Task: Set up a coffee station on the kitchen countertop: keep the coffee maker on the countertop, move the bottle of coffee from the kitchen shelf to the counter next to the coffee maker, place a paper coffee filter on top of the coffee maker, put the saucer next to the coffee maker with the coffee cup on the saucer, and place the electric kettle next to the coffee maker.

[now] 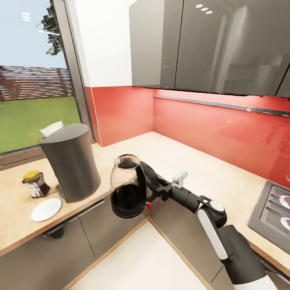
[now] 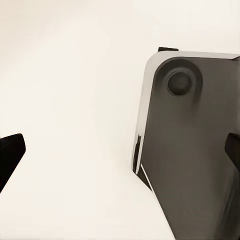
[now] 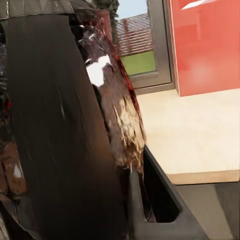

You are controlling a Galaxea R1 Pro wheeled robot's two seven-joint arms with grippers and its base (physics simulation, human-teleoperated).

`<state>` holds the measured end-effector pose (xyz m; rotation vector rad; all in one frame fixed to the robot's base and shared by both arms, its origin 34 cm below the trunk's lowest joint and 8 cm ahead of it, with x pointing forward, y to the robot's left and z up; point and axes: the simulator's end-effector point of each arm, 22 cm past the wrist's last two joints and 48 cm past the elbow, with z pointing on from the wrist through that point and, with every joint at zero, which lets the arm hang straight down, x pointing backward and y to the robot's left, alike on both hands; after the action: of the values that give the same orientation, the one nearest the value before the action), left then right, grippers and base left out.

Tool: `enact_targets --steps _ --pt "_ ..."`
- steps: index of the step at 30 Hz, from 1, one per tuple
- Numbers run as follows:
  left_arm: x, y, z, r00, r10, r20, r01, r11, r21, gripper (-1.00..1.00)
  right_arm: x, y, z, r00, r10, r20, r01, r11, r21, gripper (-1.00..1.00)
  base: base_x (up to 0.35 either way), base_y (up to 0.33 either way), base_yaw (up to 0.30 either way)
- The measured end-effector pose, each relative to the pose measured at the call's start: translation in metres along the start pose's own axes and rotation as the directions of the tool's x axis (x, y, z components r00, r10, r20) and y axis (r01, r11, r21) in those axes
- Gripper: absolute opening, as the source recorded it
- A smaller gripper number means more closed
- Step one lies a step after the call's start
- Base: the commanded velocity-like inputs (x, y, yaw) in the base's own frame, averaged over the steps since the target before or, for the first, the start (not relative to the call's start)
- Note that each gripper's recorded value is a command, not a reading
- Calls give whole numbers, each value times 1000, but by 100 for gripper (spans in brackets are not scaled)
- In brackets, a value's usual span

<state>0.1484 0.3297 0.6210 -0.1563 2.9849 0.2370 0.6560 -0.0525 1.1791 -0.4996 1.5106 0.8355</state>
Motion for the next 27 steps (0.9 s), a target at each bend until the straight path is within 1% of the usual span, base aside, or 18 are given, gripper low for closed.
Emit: enact_targets --steps 5,15,18,23,25,27 --pt "0 0 0 1000 1 0 -1 1000 0 100 0 0 0 1000 1 0 -1 1000 -1 -100 82 -41 277" --pt "0 -1 0 1000 0 0 0 1000 2 100 0 0 0 1000 -1 -1 1 1000 0 -100 229 -160 275" --pt "0 -1 0 1000 0 0 0 1000 1 100 1 0 0 1000 -1 -2 1 1000 2 -100 241 -172 139" --pt "0 -1 0 1000 -1 0 1 1000 0 100 9 -3 1 1000 4 -17 -4 1000 10 -100 199 -136 29" --pt "0 -1 0 1000 -1 -1 1 1000 0 100 13 -7 2 1000 11 -24 -10 1000 24 -100 43 -27 4" --pt "0 0 0 1000 -1 -1 1 1000 -2 100 15 -22 1 1000 12 -25 -10 996 86 -100 15 -10 1"
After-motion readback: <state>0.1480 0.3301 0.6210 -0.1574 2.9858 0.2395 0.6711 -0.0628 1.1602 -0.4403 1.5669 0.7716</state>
